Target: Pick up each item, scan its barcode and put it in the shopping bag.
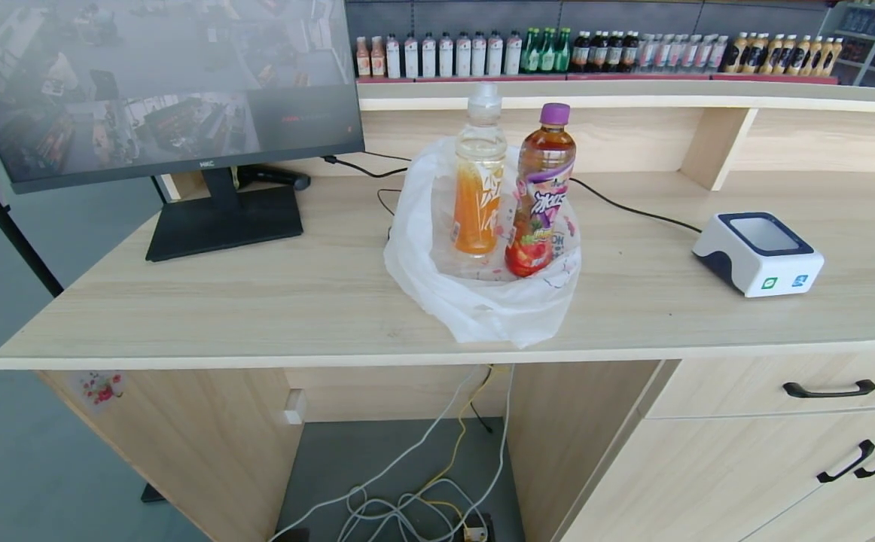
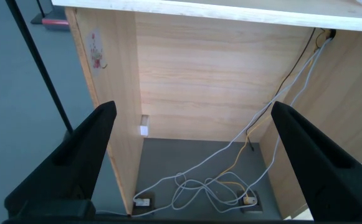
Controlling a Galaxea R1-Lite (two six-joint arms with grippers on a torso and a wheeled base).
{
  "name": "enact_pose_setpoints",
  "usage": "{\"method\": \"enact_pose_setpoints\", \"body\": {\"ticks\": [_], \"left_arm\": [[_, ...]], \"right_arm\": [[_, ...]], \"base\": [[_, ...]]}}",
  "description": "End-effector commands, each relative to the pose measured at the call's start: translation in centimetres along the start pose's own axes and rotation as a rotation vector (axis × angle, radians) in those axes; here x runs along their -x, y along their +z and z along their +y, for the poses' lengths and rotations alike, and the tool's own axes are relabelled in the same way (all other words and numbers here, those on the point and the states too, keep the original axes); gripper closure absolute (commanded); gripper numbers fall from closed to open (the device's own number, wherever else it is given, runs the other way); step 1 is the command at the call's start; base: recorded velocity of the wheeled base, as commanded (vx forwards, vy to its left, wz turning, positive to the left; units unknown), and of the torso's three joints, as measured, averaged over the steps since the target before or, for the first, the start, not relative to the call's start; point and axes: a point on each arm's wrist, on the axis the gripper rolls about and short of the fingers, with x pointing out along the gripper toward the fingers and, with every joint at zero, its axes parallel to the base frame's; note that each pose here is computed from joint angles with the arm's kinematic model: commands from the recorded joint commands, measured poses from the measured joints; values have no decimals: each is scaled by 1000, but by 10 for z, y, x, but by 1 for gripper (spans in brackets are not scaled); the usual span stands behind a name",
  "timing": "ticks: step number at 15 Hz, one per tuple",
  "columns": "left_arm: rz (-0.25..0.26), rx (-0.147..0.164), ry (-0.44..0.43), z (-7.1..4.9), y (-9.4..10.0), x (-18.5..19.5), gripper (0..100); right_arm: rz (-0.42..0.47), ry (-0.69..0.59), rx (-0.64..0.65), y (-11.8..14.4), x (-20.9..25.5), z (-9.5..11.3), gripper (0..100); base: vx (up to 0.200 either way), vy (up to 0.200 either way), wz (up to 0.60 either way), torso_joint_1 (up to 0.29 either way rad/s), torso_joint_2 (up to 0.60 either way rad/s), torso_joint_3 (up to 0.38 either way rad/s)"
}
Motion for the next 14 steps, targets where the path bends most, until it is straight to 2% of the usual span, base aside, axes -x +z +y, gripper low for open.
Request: {"method": "enact_pose_setpoints", "body": {"ticks": [1, 6, 14], "left_arm": [[0, 0, 0, 0, 0, 0, 0], [0, 2, 1, 0, 0, 0, 0], [0, 5, 1, 0, 0, 0, 0]], "right_arm": [[-49, -5, -6, -1, 4, 0, 0], [-49, -6, -16, -1, 4, 0, 0], [-49, -6, -18, -1, 4, 0, 0]], "base": [[0, 0, 0, 0, 0, 0], [0, 0, 0, 0, 0, 0], [0, -200, 0, 6, 3, 3]]}}
